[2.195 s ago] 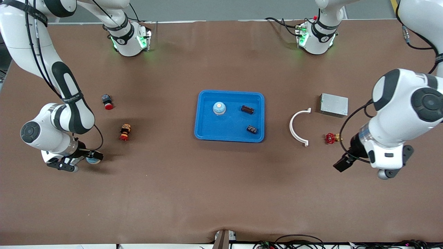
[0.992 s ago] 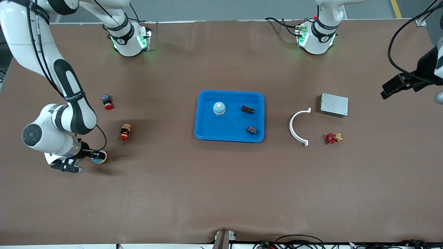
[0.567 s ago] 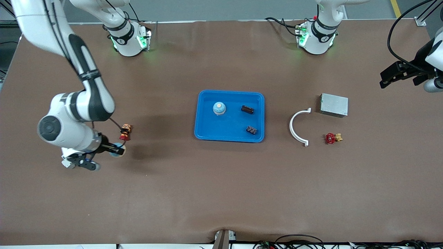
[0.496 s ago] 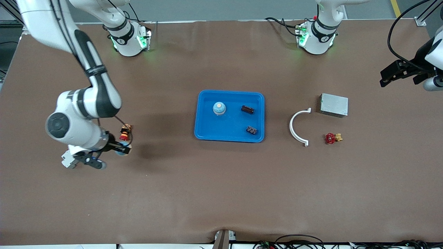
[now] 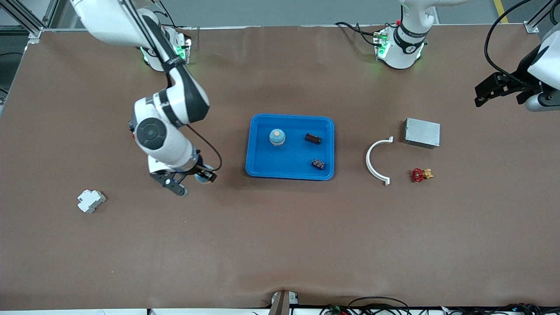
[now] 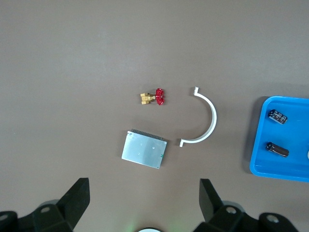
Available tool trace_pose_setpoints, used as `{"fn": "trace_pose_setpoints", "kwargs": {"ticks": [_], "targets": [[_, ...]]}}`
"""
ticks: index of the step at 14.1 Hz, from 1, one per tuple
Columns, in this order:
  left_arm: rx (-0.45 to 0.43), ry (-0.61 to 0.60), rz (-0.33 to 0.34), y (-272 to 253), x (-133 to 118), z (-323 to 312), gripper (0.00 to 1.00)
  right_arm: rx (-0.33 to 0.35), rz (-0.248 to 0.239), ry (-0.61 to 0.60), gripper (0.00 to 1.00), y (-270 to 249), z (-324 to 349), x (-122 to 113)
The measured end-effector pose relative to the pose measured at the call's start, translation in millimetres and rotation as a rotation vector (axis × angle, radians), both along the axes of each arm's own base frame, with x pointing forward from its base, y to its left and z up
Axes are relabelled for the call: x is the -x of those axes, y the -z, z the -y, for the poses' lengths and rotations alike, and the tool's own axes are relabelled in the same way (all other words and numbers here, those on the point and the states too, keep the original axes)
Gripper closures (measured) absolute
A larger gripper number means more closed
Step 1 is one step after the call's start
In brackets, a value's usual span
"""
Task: Place electrolytic capacitor and blue bell in tray
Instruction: 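Carry the blue bell over the tray with the right gripper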
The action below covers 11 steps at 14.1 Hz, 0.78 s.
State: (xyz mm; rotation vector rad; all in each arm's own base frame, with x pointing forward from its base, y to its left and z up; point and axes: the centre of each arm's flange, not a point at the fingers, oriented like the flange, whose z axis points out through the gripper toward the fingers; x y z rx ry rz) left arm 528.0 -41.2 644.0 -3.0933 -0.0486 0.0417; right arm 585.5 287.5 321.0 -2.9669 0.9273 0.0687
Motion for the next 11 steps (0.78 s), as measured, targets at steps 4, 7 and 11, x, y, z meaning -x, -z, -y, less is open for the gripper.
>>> {"fn": "trace_pose_setpoints", "kwargs": {"ticks": [4,7,11], "targets": [[0.000,-0.006,-0.001,0.4,-0.2,-3.3,0.00,0.000,0.002,0.061,0.36,-2.8,-57.6,30.2],[0.000,-0.003,0.000,0.4,-0.2,-1.8,0.00,-0.007,0.013,0.096,0.36,-4.2,-87.2,47.5],[0.000,0.000,0.002,-0.1,-0.2,-0.1,0.00,-0.022,0.030,0.144,0.36,-4.7,-114.2,63.1]]}}
